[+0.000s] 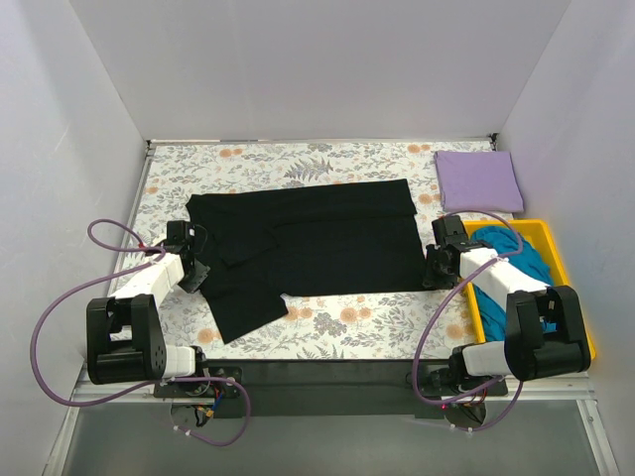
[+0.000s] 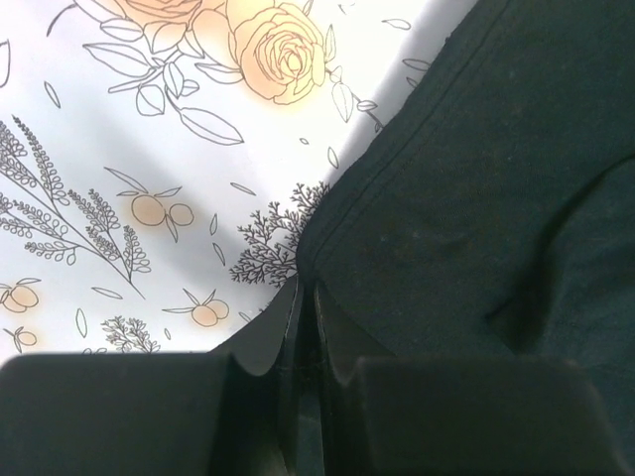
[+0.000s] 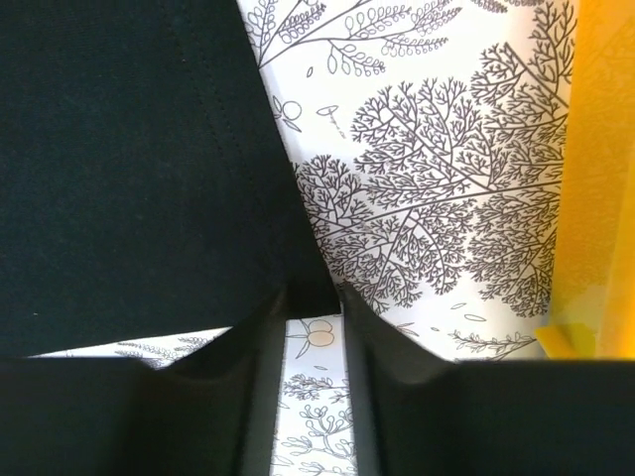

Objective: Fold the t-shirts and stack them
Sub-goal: Fold the tshirt

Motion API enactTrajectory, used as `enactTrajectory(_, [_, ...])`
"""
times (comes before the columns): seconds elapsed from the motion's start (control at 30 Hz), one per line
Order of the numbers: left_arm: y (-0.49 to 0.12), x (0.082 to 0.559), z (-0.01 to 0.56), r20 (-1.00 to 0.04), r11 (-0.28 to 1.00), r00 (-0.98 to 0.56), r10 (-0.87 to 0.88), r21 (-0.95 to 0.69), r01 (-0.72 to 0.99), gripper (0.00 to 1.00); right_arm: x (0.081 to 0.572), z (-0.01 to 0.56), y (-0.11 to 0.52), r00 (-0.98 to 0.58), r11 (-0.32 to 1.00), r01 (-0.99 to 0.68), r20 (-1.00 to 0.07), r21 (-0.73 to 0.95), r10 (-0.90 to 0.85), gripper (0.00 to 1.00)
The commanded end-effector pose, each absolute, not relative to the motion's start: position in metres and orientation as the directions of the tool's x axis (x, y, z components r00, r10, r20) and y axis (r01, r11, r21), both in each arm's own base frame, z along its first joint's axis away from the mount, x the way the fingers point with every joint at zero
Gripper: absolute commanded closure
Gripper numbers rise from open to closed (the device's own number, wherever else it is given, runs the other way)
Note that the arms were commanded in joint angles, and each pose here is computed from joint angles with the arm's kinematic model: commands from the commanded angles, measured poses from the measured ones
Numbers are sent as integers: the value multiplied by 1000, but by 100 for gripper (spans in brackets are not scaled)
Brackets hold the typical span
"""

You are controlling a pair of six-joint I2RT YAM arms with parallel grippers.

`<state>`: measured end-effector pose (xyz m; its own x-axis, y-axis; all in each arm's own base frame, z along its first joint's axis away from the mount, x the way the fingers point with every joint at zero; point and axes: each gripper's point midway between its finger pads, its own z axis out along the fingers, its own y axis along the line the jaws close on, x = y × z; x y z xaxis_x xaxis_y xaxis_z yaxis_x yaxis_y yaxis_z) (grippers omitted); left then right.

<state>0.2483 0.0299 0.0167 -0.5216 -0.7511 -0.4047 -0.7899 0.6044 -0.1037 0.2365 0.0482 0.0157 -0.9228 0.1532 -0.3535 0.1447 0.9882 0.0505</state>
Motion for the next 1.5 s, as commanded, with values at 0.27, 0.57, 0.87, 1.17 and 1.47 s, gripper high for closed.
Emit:
enactTrajectory(0.27, [40, 259, 54, -462, 594, -491, -739, -102, -798, 100, 229, 16, 40, -933, 990, 144, -331, 3, 137, 99])
enactTrajectory(0.57, [38, 287, 80, -462, 610, -497, -734, -127, -782, 100, 275, 57, 44, -910, 993, 118, -401, -4, 107, 99])
enactTrajectory(0.87, [41, 313, 83, -439, 609, -506, -743, -128, -783, 100, 322, 73, 54, -900, 995, 99, -426, 3, 91, 99])
enactTrajectory(1.17, [51, 344, 85, -460, 603, -487, -742, -139, -786, 100, 372, 77, 60, -891, 996, 83, -448, -11, 70, 99])
enactTrajectory(1.47, [56, 369, 82, -458, 589, -473, -753, -149, -794, 100, 399, 68, 61, -895, 996, 85, -441, -2, 75, 99])
